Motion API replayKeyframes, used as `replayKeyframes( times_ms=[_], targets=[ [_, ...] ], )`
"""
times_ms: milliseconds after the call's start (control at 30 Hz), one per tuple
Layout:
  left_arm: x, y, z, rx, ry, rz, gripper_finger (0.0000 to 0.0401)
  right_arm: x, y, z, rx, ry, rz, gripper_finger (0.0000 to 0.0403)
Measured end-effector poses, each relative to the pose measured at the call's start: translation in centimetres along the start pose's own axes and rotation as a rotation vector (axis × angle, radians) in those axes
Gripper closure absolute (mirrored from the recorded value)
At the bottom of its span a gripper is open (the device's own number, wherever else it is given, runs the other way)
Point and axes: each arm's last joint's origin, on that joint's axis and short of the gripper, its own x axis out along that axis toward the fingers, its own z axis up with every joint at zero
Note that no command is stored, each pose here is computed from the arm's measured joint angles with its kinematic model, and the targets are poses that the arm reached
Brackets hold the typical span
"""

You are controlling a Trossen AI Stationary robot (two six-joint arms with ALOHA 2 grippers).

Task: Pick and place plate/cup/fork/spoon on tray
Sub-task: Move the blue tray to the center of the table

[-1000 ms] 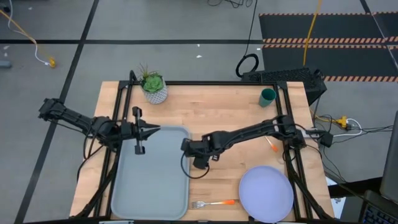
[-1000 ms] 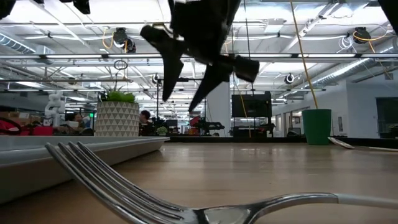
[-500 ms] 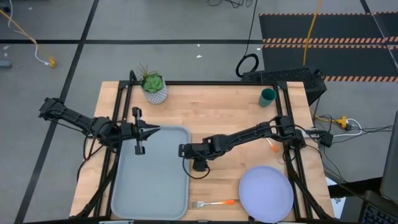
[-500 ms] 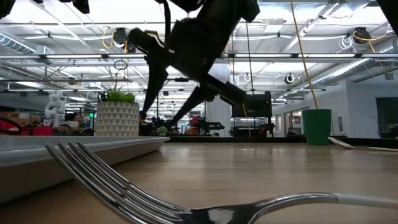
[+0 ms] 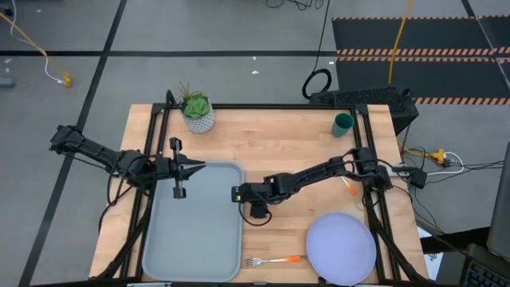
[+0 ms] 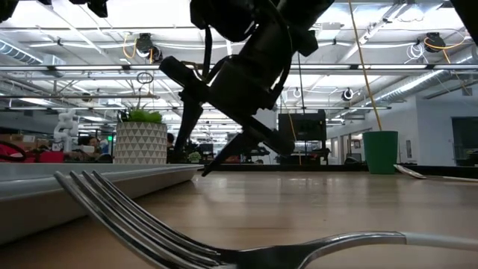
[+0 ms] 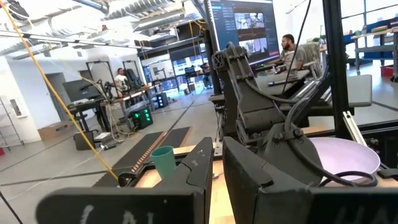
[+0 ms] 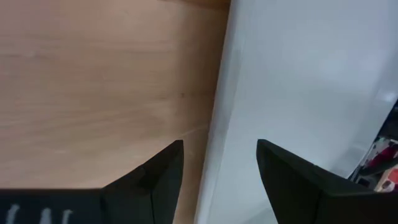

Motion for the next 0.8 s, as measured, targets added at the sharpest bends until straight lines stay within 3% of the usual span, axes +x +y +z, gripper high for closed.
replayKeyframes(
  times_ms=[367, 800],
  targets=[
    [0.0, 0.0, 0.0, 0.000, 0.000, 0.000, 0.0359, 0.1, -0.1, -0.7, 0.046, -0.016, -0.002, 0.0214],
    [0.0, 0.0, 0.0, 0.002, 0.001, 0.000, 0.0359, 0.7, 1.0, -1.7, 0.097, -0.047, 0.009, 0.0294]
  ],
)
